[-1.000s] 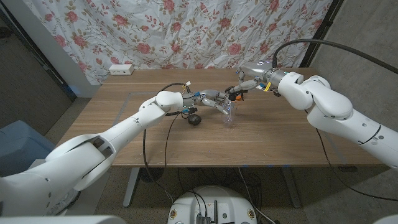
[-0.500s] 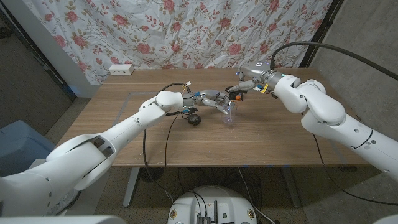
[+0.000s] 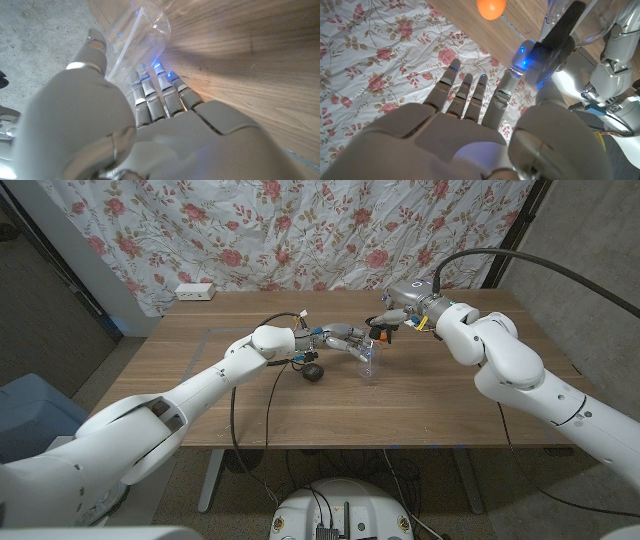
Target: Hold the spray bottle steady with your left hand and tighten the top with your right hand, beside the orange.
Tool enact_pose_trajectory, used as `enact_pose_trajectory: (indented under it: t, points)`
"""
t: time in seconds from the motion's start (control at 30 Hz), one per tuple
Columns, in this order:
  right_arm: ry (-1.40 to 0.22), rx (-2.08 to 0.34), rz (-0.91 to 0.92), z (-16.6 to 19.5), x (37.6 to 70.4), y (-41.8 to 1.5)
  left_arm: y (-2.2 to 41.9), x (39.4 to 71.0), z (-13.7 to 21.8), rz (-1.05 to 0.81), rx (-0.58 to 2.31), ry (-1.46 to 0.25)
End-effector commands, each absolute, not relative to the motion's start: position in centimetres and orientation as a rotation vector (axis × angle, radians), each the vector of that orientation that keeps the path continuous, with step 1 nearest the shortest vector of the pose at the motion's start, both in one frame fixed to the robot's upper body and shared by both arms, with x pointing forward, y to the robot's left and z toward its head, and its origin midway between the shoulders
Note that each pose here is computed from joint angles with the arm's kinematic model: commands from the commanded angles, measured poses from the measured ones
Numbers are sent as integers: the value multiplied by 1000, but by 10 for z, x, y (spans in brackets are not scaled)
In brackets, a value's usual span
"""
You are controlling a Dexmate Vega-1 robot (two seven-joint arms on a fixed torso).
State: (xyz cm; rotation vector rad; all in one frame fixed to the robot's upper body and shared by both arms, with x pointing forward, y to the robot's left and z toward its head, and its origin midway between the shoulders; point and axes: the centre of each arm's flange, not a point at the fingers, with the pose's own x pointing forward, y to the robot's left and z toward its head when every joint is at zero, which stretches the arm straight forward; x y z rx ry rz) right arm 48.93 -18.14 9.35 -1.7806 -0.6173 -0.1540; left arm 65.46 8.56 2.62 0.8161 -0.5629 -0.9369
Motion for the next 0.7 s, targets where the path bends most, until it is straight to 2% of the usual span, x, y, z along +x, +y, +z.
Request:
enact_pose_trajectory:
  t: [0.03, 0.7]
  points:
    - [-616, -1740, -162, 94, 487, -178, 84, 655, 27, -938, 815, -572]
    - [-635, -1718, -175, 111, 482, -189, 87, 652, 22, -915, 798, -579]
